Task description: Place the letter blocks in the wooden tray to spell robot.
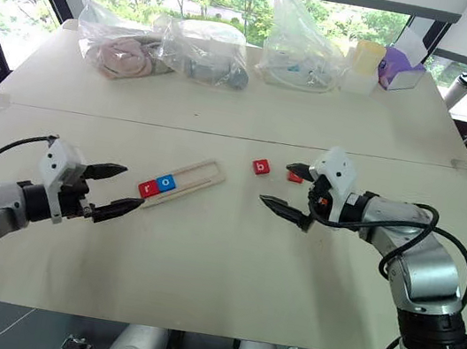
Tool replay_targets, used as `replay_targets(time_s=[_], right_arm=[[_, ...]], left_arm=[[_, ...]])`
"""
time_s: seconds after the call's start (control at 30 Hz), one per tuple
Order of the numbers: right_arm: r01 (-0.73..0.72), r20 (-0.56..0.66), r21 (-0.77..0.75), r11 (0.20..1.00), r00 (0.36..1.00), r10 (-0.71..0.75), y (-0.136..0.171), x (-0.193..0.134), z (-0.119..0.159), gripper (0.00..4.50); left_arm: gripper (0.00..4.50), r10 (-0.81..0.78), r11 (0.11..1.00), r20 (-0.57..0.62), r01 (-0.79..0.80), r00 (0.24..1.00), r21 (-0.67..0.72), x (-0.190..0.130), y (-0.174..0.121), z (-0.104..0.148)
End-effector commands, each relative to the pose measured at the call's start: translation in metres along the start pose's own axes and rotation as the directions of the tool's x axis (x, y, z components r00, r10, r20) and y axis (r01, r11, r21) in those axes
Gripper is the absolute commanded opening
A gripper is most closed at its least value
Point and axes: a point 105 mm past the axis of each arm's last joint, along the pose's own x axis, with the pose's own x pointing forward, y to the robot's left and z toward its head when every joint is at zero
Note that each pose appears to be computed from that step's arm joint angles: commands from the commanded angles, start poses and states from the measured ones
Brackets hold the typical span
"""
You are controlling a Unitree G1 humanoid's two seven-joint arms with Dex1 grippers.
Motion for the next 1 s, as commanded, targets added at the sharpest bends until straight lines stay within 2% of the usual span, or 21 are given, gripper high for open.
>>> replay_targets(time_s=[0.03, 0.27, 0.6, 1.0], right_arm=[[-0.005, 0.043, -0.031, 0.999, 0.999, 0.006, 0.008, 0.002, 0.010, 4.46], [-0.002, 0.046, -0.023, 1.000, 0.999, 0.003, 0.013, 0.003, 0.008, 4.46], [0.015, 0.033, -0.025, 1.000, 0.999, -0.014, 0.019, 0.002, 0.005, 4.46], [0.026, 0.022, -0.033, 0.999, 0.999, -0.025, 0.020, 0.001, 0.004, 4.46]], left_arm=[[4.50, -0.051, 0.997, -0.007, 0.051, 0.999, 0.059, 0.004, 0.004, -0.002], [4.50, -0.108, 0.993, -0.016, 0.109, 0.994, 0.055, 0.015, 0.010, -0.006], [4.50, -0.141, 0.986, -0.049, 0.145, 0.989, 0.086, 0.036, 0.017, -0.026], [4.50, -0.114, 0.983, -0.079, 0.124, 0.990, 0.136, 0.051, 0.027, -0.043]])
